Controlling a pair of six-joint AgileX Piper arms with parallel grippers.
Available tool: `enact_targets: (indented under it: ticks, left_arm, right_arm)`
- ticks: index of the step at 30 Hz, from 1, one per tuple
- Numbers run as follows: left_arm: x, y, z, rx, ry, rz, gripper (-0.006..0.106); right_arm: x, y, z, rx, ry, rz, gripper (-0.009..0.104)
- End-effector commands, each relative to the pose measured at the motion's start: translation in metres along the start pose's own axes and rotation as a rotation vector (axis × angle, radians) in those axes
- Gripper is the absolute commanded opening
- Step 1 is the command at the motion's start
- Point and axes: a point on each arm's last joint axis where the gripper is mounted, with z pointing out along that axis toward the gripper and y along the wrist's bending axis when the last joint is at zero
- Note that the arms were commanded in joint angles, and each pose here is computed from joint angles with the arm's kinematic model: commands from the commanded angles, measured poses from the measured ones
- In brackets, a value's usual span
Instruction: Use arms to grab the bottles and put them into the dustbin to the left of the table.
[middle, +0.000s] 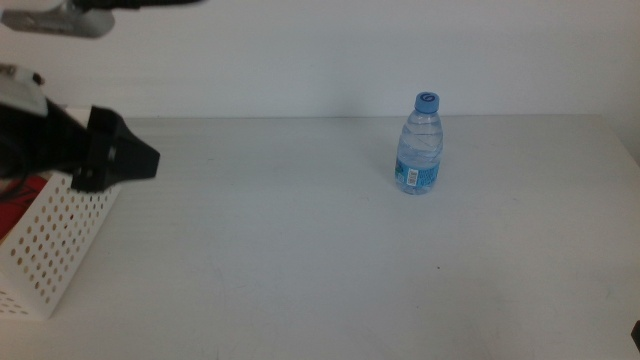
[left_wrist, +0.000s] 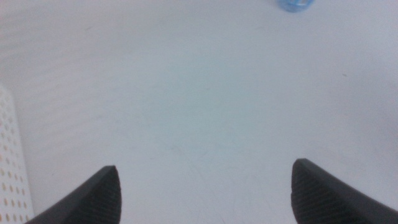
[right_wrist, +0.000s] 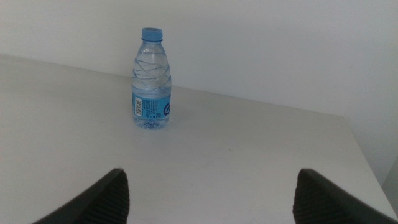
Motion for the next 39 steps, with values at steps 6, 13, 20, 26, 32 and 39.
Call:
enact_targets:
  ticks: [6,13,20,26,32,39]
  left_arm:
    - [0.016,-0.027,-0.037,0.046,-0.166,0.129,0.090]
    - [0.063,-0.033,-0.045,0.037,-0.191,0.126,0.090]
    - [0.093,-0.042,-0.034,0.037,-0.273,0.231,0.090]
    - [0.105,-0.047,-0.018,0.037,-0.292,0.207,0.090]
    - [0.112,-0.053,-0.009,0.070,-0.303,0.226,0.090]
    - [0.112,-0.053,-0.009,0.072,-0.312,0.224,0.090]
  right_arm:
    - [-0.016,-0.002,-0.005,0.027,-0.125,-0.014,0.081]
    - [-0.016,-0.002,-0.005,0.027,-0.125,-0.014,0.081]
    - [-0.016,-0.002,-0.005,0.027,-0.125,-0.014,0.081]
    - [-0.016,-0.002,-0.005,0.027,-0.125,-0.014,0.081]
    - [-0.016,-0.002,-0.005,0.027,-0.125,-0.014,0.081]
    - [-0.016,-0.002,-0.005,0.027,-0.125,-0.014,0.081]
